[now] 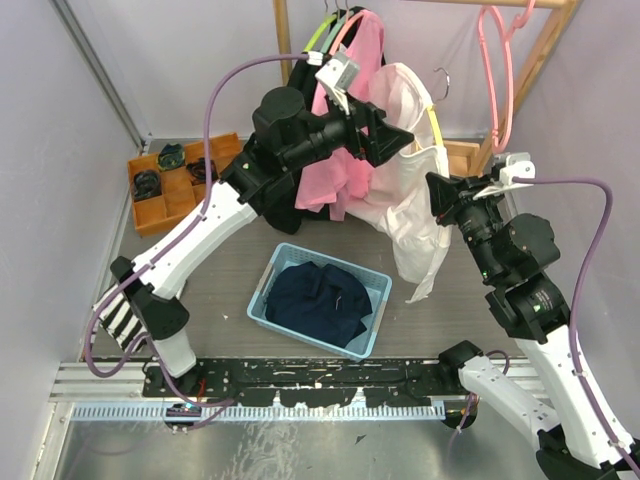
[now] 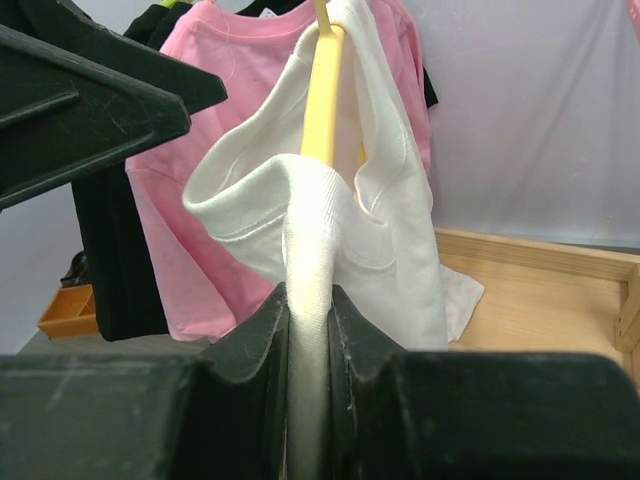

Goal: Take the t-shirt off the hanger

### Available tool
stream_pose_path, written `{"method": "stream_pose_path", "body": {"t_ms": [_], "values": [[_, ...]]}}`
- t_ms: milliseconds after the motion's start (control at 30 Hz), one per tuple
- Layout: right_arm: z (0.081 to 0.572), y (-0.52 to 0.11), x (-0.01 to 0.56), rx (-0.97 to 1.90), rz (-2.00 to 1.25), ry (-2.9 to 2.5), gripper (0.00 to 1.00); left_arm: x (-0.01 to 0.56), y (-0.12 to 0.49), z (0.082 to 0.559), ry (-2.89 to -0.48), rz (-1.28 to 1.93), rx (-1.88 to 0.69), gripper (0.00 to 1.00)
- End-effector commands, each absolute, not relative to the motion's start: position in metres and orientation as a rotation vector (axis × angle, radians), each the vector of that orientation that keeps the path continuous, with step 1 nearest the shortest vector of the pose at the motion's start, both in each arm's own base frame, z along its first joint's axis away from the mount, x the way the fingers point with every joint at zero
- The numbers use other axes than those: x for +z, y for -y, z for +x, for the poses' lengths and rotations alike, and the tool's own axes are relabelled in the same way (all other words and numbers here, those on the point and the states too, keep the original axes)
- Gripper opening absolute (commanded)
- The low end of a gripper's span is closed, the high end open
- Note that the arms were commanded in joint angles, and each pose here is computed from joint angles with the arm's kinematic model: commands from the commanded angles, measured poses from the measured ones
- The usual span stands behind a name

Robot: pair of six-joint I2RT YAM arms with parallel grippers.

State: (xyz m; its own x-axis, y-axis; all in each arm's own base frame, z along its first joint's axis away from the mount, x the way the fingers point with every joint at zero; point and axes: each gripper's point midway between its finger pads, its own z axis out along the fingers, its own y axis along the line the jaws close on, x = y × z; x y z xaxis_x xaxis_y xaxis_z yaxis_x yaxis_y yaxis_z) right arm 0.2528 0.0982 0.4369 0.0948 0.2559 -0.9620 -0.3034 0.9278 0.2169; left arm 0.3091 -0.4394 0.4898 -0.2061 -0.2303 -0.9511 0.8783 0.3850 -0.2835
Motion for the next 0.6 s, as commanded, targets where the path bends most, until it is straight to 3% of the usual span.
{"method": "stream_pose_path", "body": {"t_ms": [0, 567], "values": [[0.239, -0.098, 0.486, 0.459, -0.059, -1.232, 0.01, 0.544, 0.425, 0.298, -1.147, 0.609, -1.13, 0.93], [0.241, -0.115, 0.479, 0.524, -0.115, -1.267, 0.01, 0.541, 0.443, 0.303, -0.928, 0.725, -1.022, 0.9]]}}
